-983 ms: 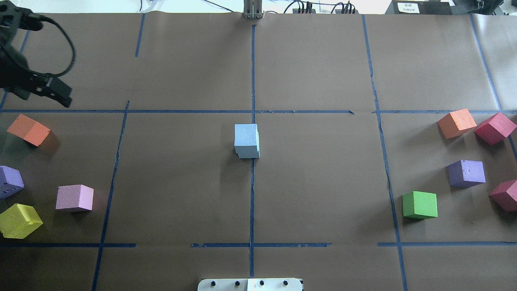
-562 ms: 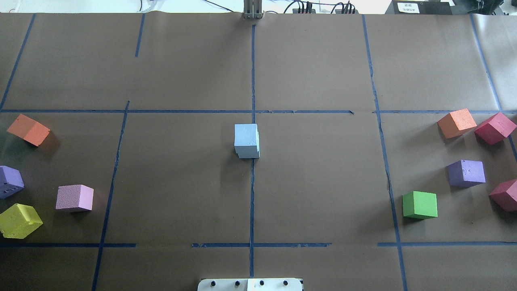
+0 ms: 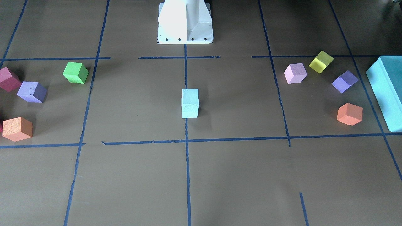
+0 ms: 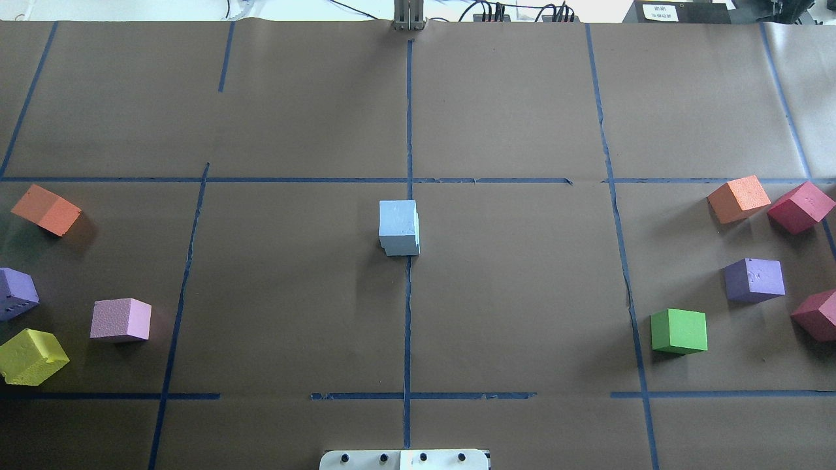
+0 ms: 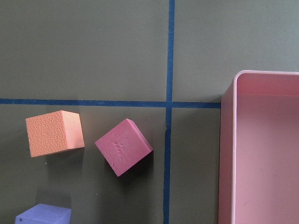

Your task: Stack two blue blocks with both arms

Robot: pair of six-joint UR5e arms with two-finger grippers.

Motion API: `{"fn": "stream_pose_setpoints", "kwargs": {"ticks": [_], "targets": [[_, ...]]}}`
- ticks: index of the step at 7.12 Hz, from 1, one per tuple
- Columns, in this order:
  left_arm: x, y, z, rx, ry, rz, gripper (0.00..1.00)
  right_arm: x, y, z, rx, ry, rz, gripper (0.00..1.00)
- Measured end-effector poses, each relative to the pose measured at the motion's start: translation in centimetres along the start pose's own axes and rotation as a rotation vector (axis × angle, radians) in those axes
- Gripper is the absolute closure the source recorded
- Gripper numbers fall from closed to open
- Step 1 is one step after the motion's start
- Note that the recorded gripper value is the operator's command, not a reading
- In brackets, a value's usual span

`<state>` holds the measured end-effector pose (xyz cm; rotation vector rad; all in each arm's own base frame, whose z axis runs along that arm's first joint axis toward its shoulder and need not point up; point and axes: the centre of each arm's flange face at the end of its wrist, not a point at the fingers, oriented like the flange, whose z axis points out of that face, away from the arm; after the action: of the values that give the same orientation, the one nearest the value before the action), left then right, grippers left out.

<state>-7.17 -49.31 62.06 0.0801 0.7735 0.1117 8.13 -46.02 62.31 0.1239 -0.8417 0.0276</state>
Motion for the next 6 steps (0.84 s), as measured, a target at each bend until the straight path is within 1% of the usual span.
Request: {"fn": "stream_pose_setpoints", "kwargs": {"ticks": [3, 6], "targets": [[-2.6, 1.2, 1.7, -0.020, 0.004, -0.062, 0.00, 0.1, 0.0, 0.1, -0.001, 0.000, -0.002, 0.00], [-3.6, 1.6, 2.8, -0.043, 0.006, -0.092, 0.00, 0.2, 0.1, 0.2, -0.003, 0.001, -0.001, 0.00]]}}
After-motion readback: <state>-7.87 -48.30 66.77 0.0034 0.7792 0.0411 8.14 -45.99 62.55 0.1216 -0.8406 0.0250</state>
